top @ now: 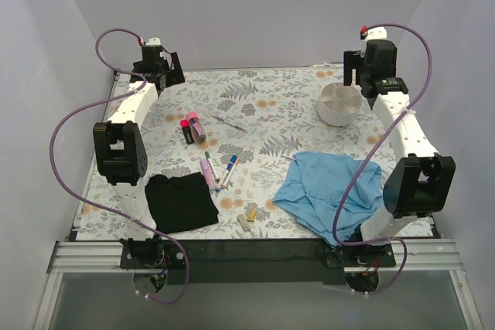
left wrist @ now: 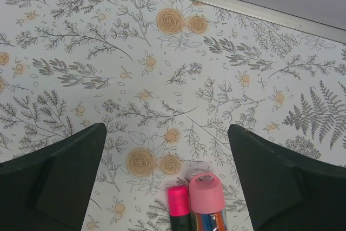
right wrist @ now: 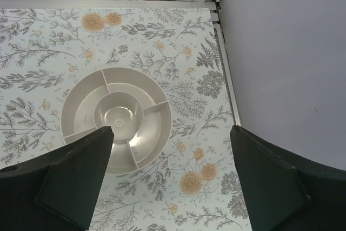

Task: Sort the stationery into containers
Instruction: Move the storage box to the center of the board.

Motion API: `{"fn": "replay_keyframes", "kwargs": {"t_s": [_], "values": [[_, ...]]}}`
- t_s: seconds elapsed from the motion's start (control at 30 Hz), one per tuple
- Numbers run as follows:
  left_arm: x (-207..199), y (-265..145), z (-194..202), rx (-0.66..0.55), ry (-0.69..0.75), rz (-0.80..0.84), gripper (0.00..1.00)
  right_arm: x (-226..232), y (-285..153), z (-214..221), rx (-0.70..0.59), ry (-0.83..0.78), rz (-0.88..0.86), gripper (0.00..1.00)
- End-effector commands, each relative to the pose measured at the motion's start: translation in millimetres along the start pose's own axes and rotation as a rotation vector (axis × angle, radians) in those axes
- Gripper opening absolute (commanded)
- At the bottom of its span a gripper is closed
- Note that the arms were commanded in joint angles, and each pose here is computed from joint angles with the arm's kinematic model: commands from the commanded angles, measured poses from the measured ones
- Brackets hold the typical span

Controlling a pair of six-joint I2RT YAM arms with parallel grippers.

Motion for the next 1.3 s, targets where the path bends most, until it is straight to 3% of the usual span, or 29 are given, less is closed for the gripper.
{"fn": "replay_keyframes", "kwargs": {"t_s": [0.0, 0.13, 0.27, 0.53, 0.6, 0.63, 0.7, 0.97, 1.27], "values": [[-0.6, -21.4, -20.8, -0.063, 0.024, 0.040, 0.98, 4.9, 12.0, -14.2, -0.041, -0.026, -0.025, 0.98], [-3.4, -23.4, -20.6, -0.061, 0.050, 0.076, 0.98, 7.6, 20.6, -15.4, -0.050, -0.173, -0.173, 0.98], [-3.4, -23.6, -17.9, -0.041, 0.096, 0.083, 0.98, 7.0, 35.7, -26.1, -0.056, -0.108, -0.324, 0.98], [-5.4, -28.9, -3.4, 0.020, 0.082, 0.122, 0.97, 8.3, 98.4, -12.0, 0.098, -0.082, -0.389, 0.79], [-5.4, -31.6, -1.4, 0.025, 0.079, 0.131, 0.97, 11.7, 109.0, -14.8, 0.113, -0.066, -0.432, 0.65], [-4.6, -33.1, 0.8, 0.031, 0.080, 0.129, 0.97, 12.2, 109.8, -11.2, 0.149, -0.059, -0.452, 0.51], [-5.5, -34.6, 3.3, 0.037, 0.083, 0.132, 0.97, 13.1, 114.7, -8.9, 0.172, -0.036, -0.478, 0.45], [-13.1, -35.9, 12.3, 0.060, 0.106, 0.140, 0.96, 10.7, 114.3, 14.8, 0.292, -0.027, -0.525, 0.52], [-30.4, -36.0, 21.9, 0.082, 0.128, 0.168, 0.96, 2.5, 104.9, 21.6, 0.317, -0.030, -0.520, 0.52]]}}
Point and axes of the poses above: each gripper's point midway between its finger pads, its own y axis out along the fingers, its own x axis along the line the jaws close on, z = x × y, the point moved 10 cm from there along -y, back along the fingers, and after that the axes turned 6 degrees about y, right-handed, at the moved point
